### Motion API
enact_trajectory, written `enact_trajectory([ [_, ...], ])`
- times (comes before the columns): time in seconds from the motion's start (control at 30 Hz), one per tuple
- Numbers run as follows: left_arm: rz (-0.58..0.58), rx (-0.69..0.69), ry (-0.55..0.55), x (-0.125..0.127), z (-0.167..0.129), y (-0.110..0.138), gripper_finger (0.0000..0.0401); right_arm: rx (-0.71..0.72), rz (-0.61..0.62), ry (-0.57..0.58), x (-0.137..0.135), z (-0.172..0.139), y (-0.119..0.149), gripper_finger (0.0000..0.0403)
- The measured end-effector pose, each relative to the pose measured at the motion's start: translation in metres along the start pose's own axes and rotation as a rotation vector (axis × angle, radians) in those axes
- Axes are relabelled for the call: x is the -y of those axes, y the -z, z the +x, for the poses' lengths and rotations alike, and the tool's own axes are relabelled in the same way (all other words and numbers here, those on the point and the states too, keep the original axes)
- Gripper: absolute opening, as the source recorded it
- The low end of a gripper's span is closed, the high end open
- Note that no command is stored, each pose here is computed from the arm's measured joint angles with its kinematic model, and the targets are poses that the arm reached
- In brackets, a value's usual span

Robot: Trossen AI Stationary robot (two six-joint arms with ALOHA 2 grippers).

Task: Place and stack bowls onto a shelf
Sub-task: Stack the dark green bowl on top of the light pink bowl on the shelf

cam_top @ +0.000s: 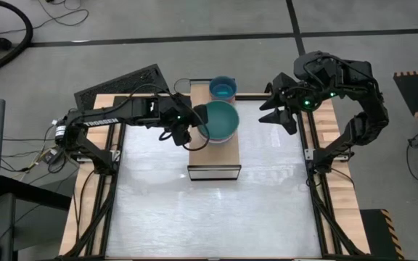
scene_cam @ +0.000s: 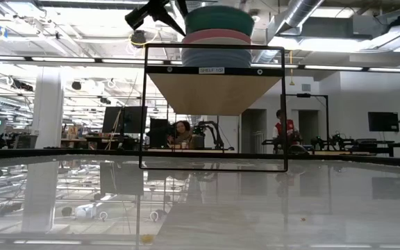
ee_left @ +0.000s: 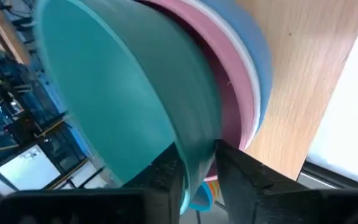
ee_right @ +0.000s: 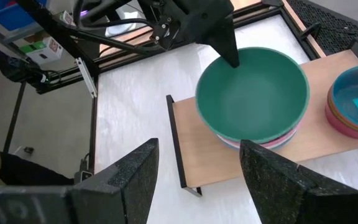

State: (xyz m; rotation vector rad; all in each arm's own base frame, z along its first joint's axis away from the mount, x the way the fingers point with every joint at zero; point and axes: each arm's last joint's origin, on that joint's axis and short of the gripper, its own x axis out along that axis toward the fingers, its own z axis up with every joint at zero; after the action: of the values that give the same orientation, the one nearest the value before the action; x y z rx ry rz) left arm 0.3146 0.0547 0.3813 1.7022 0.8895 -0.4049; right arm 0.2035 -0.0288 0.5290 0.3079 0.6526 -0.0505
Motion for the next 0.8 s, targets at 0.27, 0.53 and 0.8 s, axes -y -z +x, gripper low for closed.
enact_trajectory([
  [0.27,-0.075,-0.118,0.017,0.000,-0.002,0.002,0.0125,0.008,-0.001,0.000,0.000,0.005,-0.003,0.0249],
  [0.53,-0.221,-0.102,-0.080,-0.001,-0.031,0.009,0.0136,0.048,-0.072,0.025,0.002,0.030,-0.018,0.0249],
  [0.8,-0.593,0.103,-0.238,-0.003,-0.062,0.023,0.0099,0.015,-0.089,0.028,0.005,0.046,-0.022,0.0249],
])
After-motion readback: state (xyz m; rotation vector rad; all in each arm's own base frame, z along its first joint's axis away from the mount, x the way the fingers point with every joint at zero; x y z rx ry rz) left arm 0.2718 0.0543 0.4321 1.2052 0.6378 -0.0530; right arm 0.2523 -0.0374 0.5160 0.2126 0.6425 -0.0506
